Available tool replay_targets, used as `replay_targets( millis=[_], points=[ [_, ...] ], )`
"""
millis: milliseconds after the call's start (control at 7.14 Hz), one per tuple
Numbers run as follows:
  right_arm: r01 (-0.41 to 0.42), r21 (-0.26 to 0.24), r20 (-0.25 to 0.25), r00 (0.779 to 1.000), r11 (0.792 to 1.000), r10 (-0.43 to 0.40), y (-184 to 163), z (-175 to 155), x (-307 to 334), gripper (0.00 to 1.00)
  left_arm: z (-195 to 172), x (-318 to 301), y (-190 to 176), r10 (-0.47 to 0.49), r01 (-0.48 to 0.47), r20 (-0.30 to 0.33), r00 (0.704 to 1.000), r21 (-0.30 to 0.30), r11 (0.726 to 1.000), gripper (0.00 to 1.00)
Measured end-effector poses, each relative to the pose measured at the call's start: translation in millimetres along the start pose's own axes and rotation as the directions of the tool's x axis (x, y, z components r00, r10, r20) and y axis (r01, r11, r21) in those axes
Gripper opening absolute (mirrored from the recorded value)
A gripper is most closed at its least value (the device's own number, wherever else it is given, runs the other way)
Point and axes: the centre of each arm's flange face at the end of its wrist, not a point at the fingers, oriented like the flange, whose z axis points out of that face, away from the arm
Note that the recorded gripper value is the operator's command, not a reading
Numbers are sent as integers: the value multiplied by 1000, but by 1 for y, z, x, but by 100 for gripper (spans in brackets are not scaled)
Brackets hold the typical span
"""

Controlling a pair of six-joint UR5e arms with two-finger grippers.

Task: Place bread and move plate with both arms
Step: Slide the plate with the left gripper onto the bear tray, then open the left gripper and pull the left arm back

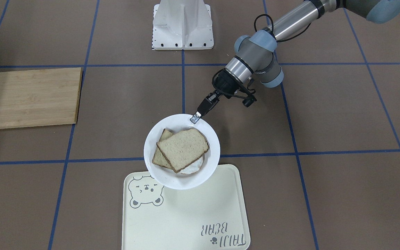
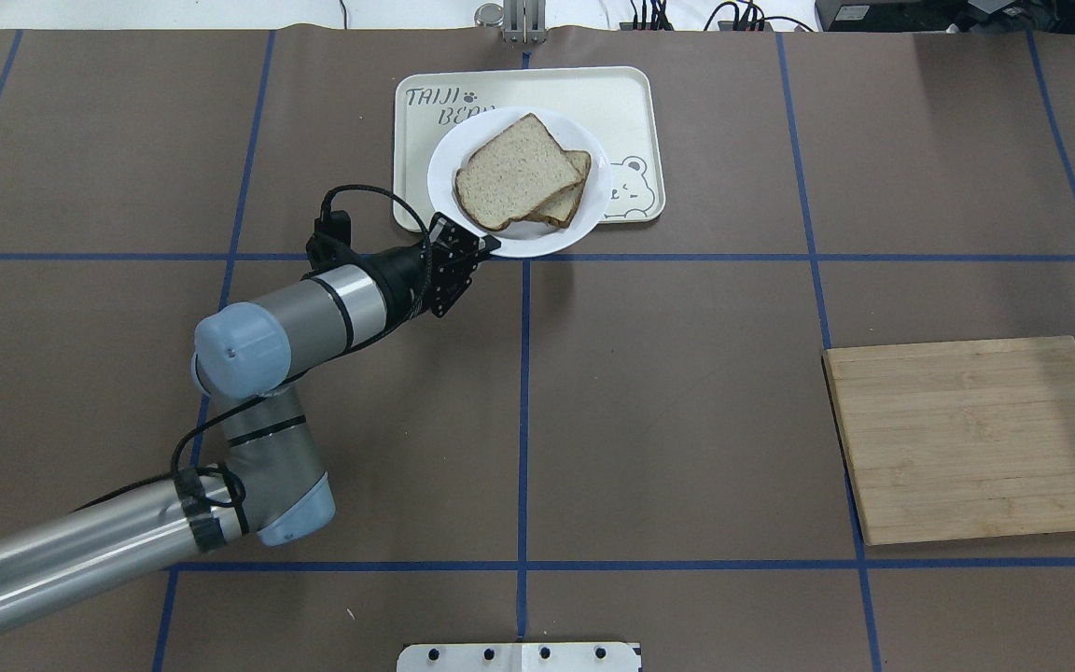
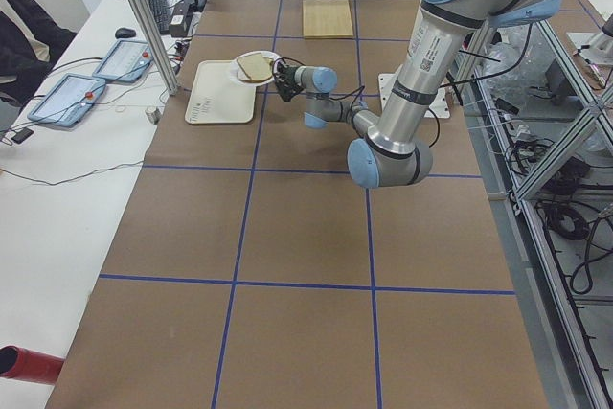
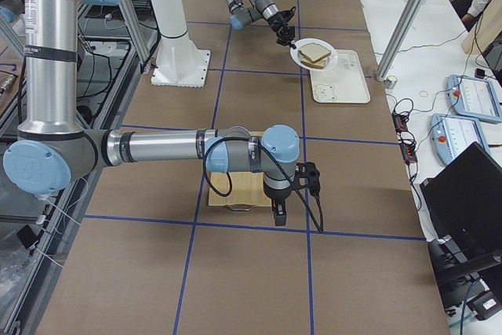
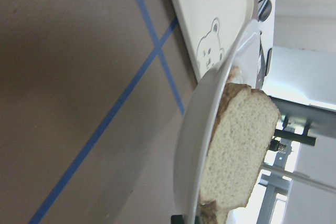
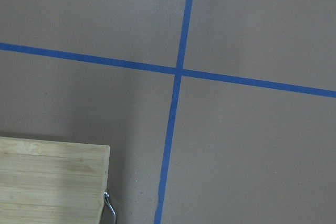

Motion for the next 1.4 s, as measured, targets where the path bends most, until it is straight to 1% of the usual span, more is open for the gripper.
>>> replay_targets(
  millis=[140, 280, 420, 560, 700, 840, 980, 1120, 1260, 1400],
  points=[
    [0, 0, 0, 1000, 1000, 0, 0, 0, 0, 100, 31, 17, -16, 8, -10, 31, 999, 75, 997, 0],
    [1, 1, 0, 1000, 1000, -1, -1, 0, 0, 100, 58, 30, -26, 13, -21, 61, 998, 136, 990, 0],
    [1, 1, 0, 1000, 1000, -1, -1, 0, 0, 100, 84, 35, -31, 17, -32, 87, 996, 181, 983, 0],
    [1, 1, -1, 1000, 1000, -1, -1, 0, 0, 100, 104, 38, -32, 19, -41, 106, 994, 210, 977, 0],
    [1, 1, -1, 1000, 1000, -1, -1, 0, 0, 100, 116, 38, -31, 23, -50, 120, 993, 226, 973, 8],
    [1, 1, -1, 1000, 1000, -1, -1, 0, 0, 100, 122, 36, -28, 40, -70, 134, 990, 227, 971, 72],
    [0, 1, 0, 1000, 1000, 0, -1, -1, 0, 100, 124, 34, -21, 71, -101, 145, 987, 216, 971, 97],
    [0, 1, 0, 1000, 1000, 0, -1, -1, 0, 100, 122, 34, -15, 99, -128, 147, 984, 202, 971, 98],
    [0, 1, 0, 1000, 1000, 0, 0, 0, 0, 100, 110, 35, -12, 133, -157, 139, 981, 180, 971, 98],
    [0, 0, 0, 1000, 1000, 0, 0, 0, 0, 100, 81, 30, -14, 205, -224, 148, 968, 131, 966, 98]
  ],
)
